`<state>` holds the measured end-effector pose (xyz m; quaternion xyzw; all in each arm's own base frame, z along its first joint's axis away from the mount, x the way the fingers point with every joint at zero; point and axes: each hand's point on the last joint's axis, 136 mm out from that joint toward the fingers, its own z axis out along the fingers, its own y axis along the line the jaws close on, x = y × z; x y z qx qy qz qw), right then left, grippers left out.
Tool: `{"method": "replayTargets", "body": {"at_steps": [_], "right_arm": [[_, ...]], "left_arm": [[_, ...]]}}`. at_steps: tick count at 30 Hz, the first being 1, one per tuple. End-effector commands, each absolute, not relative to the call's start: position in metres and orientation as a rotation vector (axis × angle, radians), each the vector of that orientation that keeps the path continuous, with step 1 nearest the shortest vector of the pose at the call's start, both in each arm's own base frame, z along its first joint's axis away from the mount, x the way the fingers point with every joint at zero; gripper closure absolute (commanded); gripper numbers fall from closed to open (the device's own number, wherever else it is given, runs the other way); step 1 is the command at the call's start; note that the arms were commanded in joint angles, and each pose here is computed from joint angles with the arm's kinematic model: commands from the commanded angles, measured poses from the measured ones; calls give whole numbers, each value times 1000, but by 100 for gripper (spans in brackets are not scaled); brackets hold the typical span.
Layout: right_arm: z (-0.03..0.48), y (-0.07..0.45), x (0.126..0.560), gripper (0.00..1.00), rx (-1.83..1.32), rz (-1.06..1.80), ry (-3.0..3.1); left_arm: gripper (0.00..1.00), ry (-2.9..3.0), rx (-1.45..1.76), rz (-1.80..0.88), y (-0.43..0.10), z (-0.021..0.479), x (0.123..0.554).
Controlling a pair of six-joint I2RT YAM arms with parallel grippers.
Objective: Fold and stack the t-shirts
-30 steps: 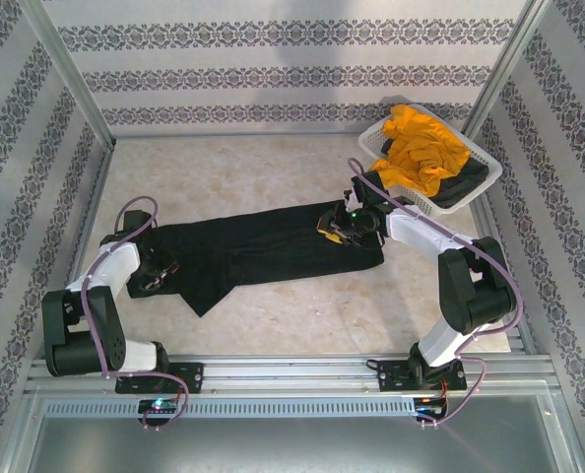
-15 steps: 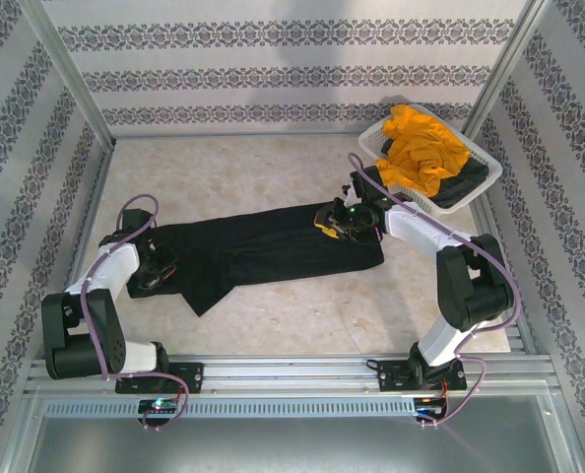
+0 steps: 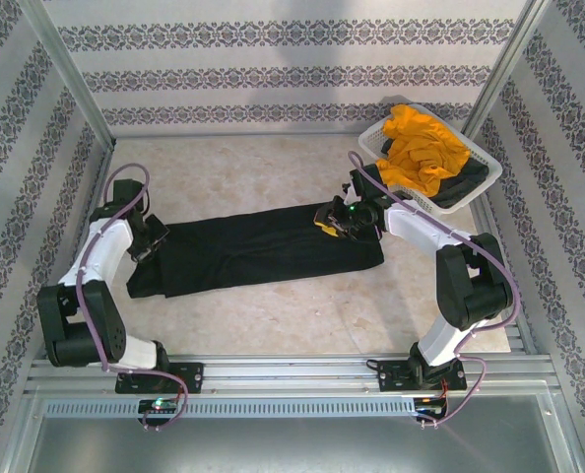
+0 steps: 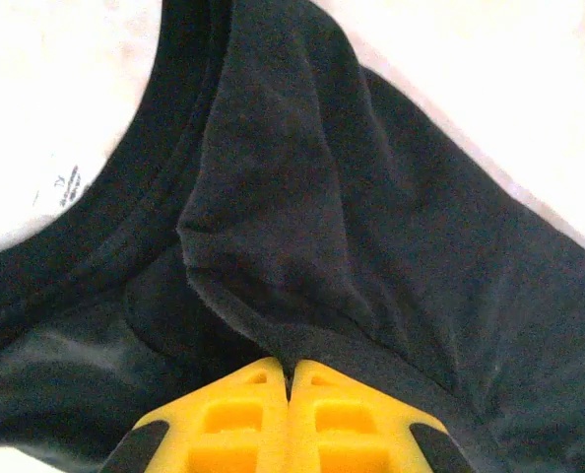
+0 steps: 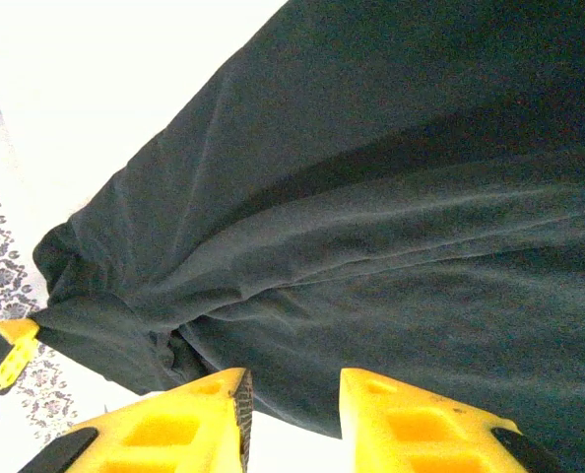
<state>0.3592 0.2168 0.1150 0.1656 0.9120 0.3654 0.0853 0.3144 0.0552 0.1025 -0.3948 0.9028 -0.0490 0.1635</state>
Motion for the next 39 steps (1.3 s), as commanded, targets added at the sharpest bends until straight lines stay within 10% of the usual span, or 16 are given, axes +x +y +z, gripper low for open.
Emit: {"method": "replayTargets", "body": {"at_steps": [1,13,22,32,39], "right_arm": [[126,208,362,69,499,1065,2693],[112,187,360,71,541,980,2689],[95,172,398,79,388,736,2738],[47,145,440,83,272,377,2928],[18,133,416,83,180,122,3137]], "left_arm": [[100,2658,-1128,7,77,97,310],[97,2787,-1029,204,106,57,349],[46,2656,-1091,318,111,96,347],[68,2572,-1497,-269,-28,61,252],[73,2584,-1615,-192,-21,17,248]]}}
